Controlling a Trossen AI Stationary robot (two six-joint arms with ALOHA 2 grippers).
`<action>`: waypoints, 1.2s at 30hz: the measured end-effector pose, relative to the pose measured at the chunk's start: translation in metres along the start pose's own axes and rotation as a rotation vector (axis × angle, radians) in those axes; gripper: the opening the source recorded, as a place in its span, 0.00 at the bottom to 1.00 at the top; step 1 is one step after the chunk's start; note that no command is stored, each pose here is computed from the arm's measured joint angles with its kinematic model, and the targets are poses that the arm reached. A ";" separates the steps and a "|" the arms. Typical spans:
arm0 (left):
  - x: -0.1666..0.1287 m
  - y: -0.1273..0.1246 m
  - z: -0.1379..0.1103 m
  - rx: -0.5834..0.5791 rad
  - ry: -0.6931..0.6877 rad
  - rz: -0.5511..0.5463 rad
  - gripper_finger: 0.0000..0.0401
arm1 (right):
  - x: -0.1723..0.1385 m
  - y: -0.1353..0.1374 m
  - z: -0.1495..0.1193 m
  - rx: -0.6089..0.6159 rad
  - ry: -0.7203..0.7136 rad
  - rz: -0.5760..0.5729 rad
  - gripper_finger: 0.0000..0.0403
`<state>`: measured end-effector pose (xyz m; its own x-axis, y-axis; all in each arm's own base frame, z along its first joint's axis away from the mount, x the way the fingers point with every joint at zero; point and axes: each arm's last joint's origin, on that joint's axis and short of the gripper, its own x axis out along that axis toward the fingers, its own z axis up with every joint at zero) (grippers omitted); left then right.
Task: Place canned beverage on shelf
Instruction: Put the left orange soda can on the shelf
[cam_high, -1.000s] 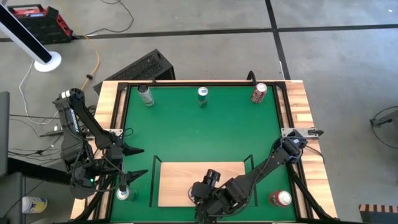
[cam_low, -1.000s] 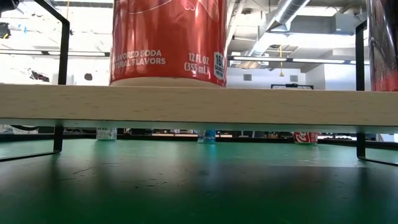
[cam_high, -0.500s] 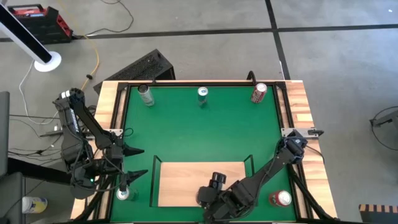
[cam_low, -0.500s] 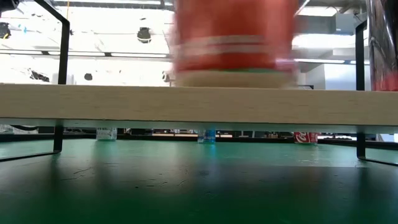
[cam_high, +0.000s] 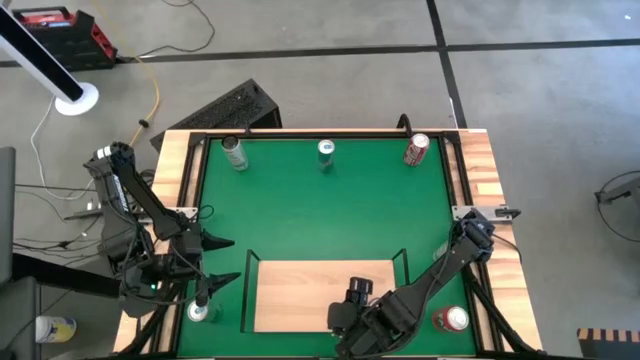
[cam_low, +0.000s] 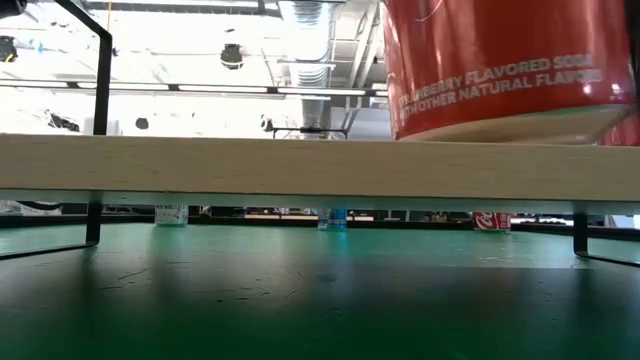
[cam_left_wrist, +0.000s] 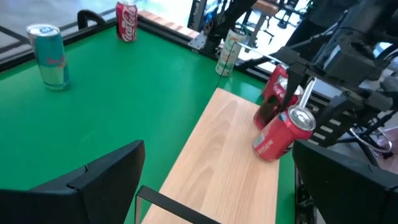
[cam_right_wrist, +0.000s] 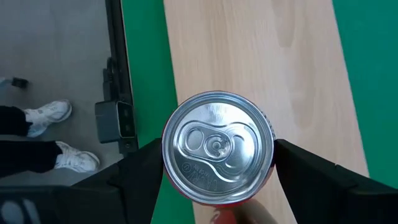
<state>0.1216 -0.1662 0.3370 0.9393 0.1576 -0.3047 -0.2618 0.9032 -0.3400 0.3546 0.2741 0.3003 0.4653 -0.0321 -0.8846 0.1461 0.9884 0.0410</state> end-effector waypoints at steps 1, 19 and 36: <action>0.001 0.000 0.000 -0.002 0.007 0.000 0.98 | 0.000 0.000 0.000 0.001 0.000 0.000 0.76; 0.002 0.000 0.000 0.012 0.023 -0.004 0.98 | 0.001 -0.002 0.004 0.017 -0.024 0.000 0.76; 0.002 0.000 0.000 0.013 0.028 -0.007 0.98 | 0.002 -0.005 0.004 0.022 -0.004 -0.022 0.76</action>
<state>0.1237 -0.1655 0.3364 0.9344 0.1406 -0.3272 -0.2526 0.9094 -0.3305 0.3579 0.2685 0.3003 0.4653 -0.0544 -0.8835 0.1753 0.9840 0.0317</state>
